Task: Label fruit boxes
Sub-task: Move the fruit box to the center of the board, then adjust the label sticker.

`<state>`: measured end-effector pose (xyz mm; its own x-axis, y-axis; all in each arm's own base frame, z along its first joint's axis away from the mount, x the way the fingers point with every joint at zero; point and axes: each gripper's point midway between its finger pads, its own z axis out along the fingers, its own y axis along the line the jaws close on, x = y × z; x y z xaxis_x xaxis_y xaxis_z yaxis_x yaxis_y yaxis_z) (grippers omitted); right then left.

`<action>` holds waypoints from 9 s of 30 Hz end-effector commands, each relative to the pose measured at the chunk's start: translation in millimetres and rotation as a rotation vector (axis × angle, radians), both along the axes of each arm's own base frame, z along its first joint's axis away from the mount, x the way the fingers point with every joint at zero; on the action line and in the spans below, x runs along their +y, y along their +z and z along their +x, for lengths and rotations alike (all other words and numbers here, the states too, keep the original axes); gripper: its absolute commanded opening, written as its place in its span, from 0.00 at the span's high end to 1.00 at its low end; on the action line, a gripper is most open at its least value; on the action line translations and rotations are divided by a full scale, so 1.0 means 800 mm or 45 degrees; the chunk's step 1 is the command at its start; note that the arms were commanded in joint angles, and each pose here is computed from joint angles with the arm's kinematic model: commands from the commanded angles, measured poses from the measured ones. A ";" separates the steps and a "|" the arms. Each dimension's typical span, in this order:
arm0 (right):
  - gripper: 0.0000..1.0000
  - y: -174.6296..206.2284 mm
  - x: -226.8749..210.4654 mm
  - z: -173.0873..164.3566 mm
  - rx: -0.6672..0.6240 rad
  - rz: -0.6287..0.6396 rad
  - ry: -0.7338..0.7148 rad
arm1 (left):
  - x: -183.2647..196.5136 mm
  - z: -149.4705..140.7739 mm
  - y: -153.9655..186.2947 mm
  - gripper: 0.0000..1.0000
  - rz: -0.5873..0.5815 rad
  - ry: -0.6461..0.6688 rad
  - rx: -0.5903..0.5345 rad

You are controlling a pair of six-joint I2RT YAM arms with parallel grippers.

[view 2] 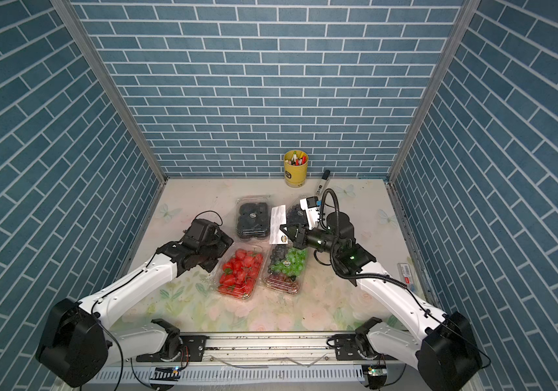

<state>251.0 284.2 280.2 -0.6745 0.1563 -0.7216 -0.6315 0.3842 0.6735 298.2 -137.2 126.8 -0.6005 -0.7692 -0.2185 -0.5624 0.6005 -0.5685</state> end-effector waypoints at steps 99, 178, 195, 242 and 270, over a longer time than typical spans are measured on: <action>0.90 0.119 0.095 -0.019 -0.056 0.649 0.531 | -0.115 -0.018 0.322 1.00 -0.602 -0.849 -1.351; 1.00 0.124 0.107 -0.017 -0.119 0.706 0.589 | -0.120 -0.037 0.348 1.00 -0.754 -0.853 -1.431; 1.00 0.122 0.115 -0.009 -0.104 0.710 0.586 | -0.125 -0.031 0.338 1.00 -0.802 -0.854 -1.409; 1.00 0.151 0.126 -0.029 -0.168 0.743 0.663 | -0.112 -0.014 0.329 1.00 -0.821 -0.781 -1.392; 1.00 0.143 0.104 -0.008 -0.203 0.758 0.502 | -0.096 -0.027 0.321 0.82 -0.871 -0.703 -1.396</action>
<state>250.8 377.3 378.4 -0.6950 0.2764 -0.6638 -0.7189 -0.2822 0.6352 279.3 -215.4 377.2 -0.6419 -0.6296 -0.4377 0.5354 0.0406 -0.8436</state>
